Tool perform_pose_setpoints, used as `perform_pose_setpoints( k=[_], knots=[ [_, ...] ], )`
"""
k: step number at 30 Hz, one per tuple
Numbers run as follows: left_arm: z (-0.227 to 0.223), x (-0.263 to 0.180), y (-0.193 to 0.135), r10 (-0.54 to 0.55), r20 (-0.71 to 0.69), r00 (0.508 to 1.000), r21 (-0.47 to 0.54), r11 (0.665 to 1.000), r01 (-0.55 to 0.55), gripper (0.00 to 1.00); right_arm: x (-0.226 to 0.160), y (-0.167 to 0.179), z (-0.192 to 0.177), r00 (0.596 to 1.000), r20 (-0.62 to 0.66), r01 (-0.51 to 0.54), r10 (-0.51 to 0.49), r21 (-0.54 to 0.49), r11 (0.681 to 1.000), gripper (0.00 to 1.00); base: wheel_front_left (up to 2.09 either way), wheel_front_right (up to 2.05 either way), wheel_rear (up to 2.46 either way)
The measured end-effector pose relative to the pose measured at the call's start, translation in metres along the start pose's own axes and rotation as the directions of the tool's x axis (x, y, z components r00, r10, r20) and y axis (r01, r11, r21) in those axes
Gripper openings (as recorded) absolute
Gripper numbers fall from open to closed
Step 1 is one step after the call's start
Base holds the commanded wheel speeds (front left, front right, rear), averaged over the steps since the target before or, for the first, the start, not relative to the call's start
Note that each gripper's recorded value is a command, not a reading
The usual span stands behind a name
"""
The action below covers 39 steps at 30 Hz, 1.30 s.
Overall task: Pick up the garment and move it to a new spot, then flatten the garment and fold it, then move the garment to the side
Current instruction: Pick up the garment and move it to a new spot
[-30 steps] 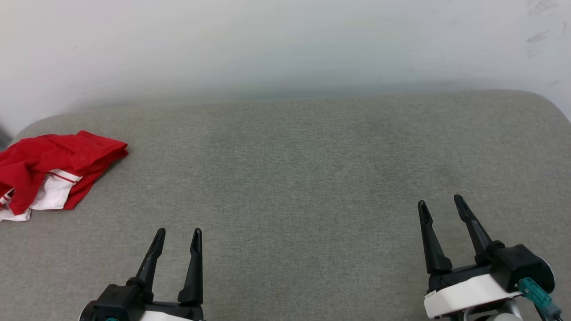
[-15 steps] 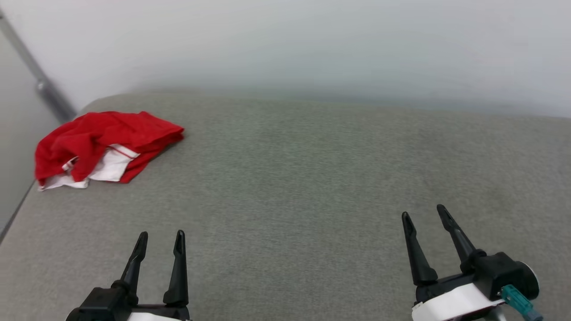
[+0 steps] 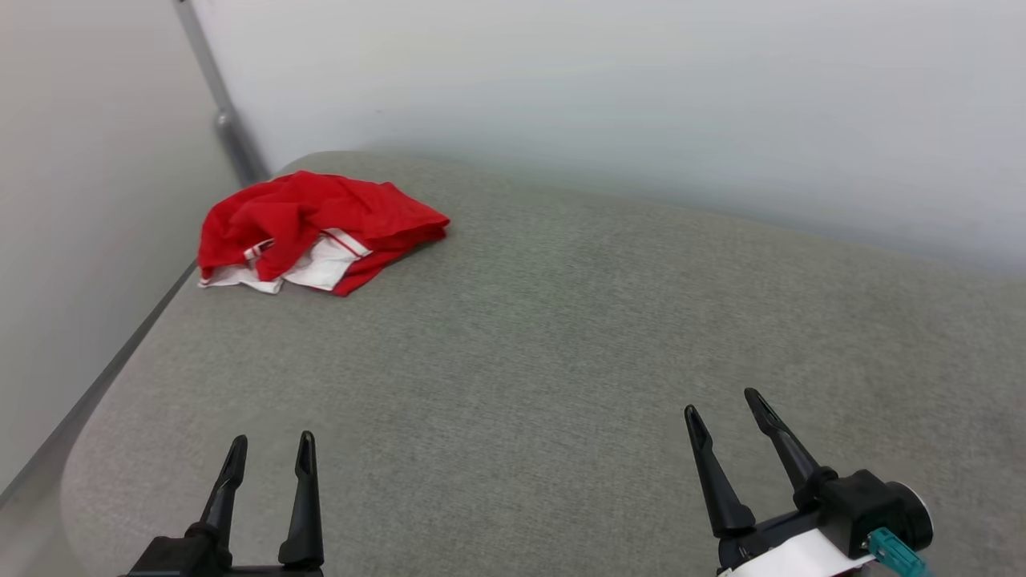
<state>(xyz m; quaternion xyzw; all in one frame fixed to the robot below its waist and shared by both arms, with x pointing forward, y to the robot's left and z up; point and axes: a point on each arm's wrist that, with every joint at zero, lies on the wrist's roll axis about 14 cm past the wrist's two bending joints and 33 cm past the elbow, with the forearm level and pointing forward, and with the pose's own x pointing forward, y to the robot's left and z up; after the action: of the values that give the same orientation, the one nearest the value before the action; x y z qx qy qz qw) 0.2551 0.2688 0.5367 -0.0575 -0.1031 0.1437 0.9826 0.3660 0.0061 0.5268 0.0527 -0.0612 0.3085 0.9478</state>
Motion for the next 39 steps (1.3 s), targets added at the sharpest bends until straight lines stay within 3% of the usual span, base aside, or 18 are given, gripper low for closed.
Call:
perform_pose_setpoints(
  k=[13, 27, 34, 39],
  knots=[
    [0.015, -0.027, 0.027, 0.095, 0.037, 0.995, 0.038, 0.995, -0.097, 1.0, 0.012, 0.037, -0.005, 0.993, -0.013, -0.119, 0.119, 0.03, 0.992, 1.0, 0.0, 0.0, 0.0],
    [0.008, -0.034, 0.032, 0.125, 0.013, 0.992, 0.011, 0.992, -0.125, 1.0, 0.015, 0.044, -0.008, 0.99, -0.019, -0.14, 0.141, 0.043, 0.989, 1.0, 0.0, 0.0, 0.0],
    [0.001, -0.01, 0.028, 0.114, -0.017, 0.993, 0.025, 0.993, -0.114, 1.0, 0.027, 0.034, -0.021, 0.99, -0.036, -0.136, 0.136, 0.024, 0.99, 1.0, 0.0, 0.0, 0.0],
    [-0.009, 0.031, 0.026, 0.073, -0.043, 0.996, 0.066, 0.995, -0.07, 1.0, 0.044, 0.017, -0.023, 0.994, -0.008, -0.112, 0.112, 0.012, 0.994, 1.0, 0.0, 0.0, 0.0]
  ],
)
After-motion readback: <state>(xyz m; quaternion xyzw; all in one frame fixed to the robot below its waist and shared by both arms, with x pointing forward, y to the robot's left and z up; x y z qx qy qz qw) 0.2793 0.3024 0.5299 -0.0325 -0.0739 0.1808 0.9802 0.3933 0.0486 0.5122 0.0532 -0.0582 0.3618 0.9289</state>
